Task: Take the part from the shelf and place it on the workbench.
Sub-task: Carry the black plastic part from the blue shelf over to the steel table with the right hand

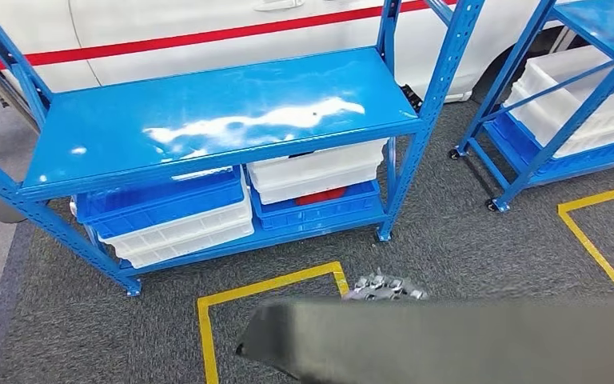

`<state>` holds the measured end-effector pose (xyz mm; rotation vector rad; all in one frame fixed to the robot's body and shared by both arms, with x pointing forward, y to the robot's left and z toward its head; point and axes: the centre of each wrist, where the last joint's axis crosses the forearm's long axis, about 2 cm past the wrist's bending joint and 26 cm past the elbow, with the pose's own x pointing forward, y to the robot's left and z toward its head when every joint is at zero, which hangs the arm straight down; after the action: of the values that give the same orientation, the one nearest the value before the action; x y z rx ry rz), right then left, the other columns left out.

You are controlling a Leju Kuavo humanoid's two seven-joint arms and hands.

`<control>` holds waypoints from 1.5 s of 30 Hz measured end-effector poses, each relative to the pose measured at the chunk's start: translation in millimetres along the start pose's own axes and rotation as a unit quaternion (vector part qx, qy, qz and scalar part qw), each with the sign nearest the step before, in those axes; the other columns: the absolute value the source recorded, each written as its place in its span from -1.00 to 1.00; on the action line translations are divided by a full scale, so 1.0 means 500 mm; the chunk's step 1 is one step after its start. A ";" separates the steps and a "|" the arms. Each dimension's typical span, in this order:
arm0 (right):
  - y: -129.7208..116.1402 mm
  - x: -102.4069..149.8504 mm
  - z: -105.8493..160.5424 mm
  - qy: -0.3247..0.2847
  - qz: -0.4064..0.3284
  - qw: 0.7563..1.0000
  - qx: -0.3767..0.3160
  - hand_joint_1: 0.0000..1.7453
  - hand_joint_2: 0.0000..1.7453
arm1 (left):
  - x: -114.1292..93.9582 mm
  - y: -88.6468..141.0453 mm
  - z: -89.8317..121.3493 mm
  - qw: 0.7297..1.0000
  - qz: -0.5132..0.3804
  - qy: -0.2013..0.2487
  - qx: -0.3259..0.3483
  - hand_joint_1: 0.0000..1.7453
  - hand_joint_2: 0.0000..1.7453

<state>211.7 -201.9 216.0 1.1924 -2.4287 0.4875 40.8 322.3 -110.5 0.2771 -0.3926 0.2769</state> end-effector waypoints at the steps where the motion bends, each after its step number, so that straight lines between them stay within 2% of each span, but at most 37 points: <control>1: 0.008 0.002 0.003 0.003 0.002 1.000 -0.001 0.94 1.00 | -0.003 -0.001 0.001 1.000 0.000 0.001 -0.001 -1.00 -1.00; 10: 0.049 0.014 0.010 0.008 0.017 1.000 -0.021 0.94 1.00 | -0.008 -0.020 0.007 1.000 -0.003 -0.006 -0.024 -1.00 -1.00; 17: 0.033 -0.003 -0.006 0.001 0.025 0.999 -0.022 0.94 1.00 | -0.013 -0.036 0.012 0.999 -0.010 -0.008 -0.039 -1.00 -1.00; 28: -0.017 -0.012 -0.067 -0.036 0.053 0.998 -0.019 0.94 1.00 | 0.010 -0.030 0.003 0.998 -0.016 -0.021 -0.054 -1.00 -1.00; 45: -0.051 -0.039 -0.079 -0.022 0.040 0.999 -0.027 0.94 1.00 | 0.008 -0.032 0.004 0.998 -0.014 -0.022 -0.052 -1.00 -1.00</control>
<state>250.5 -185.0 244.0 1.0987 -2.5183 0.4197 48.5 307.8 -110.4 0.1861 -0.4457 0.2232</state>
